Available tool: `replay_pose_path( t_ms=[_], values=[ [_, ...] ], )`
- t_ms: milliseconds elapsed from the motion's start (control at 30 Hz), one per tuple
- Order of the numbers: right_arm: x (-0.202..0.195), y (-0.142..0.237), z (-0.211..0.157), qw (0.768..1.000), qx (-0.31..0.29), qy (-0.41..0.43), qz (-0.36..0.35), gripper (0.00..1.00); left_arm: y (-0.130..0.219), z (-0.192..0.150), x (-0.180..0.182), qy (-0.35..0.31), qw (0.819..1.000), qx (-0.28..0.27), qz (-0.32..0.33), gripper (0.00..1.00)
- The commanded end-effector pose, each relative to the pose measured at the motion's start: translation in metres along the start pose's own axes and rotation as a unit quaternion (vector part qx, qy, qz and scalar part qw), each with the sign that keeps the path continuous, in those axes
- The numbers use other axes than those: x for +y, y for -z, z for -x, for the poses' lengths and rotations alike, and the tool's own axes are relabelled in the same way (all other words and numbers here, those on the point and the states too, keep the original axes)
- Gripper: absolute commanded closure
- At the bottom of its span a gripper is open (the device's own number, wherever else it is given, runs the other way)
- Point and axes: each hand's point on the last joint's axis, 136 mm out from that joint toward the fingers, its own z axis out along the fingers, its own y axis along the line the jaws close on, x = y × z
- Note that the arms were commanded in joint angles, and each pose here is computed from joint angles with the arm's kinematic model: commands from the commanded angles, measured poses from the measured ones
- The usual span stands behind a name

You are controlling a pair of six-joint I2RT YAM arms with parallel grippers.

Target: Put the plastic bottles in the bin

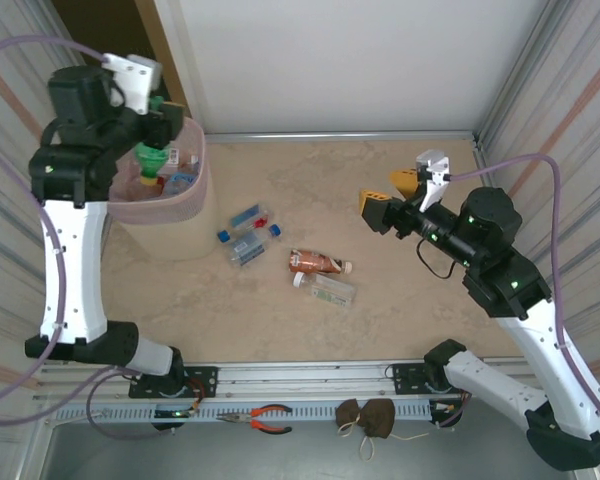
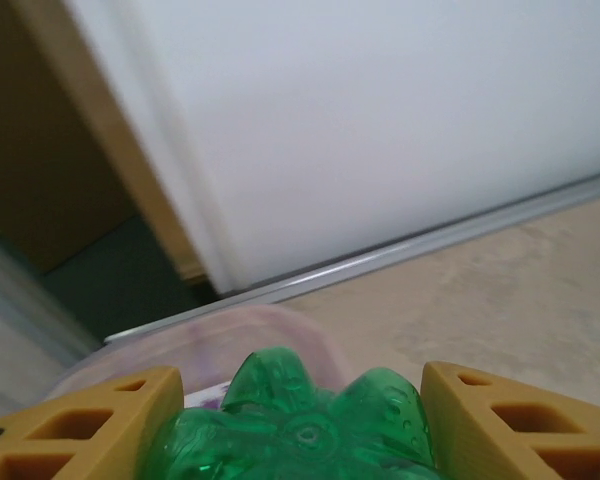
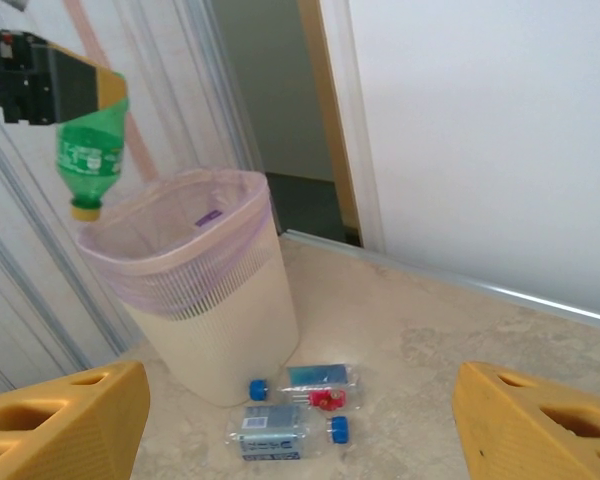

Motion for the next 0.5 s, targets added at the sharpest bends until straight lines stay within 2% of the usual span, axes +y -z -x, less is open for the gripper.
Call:
replay_pose_path(
  t_ms=[0, 200, 467],
  values=[
    [0.002, -0.005, 0.001, 1.0, -0.002, 0.01, 0.012, 0.22, 0.009, 0.002, 0.031, 0.01, 0.999, -0.031, 0.025, 0.48],
    [0.003, -0.017, -0.001, 1.0, 0.004, 0.007, 0.025, 0.22, 0.001, -0.03, 0.084, 0.053, 0.995, -0.037, 0.075, 0.5],
    [0.002, -0.028, -0.008, 0.999, 0.012, 0.001, 0.033, 0.22, -0.036, -0.092, 0.113, 0.095, 0.991, -0.003, 0.091, 0.51]
  ],
)
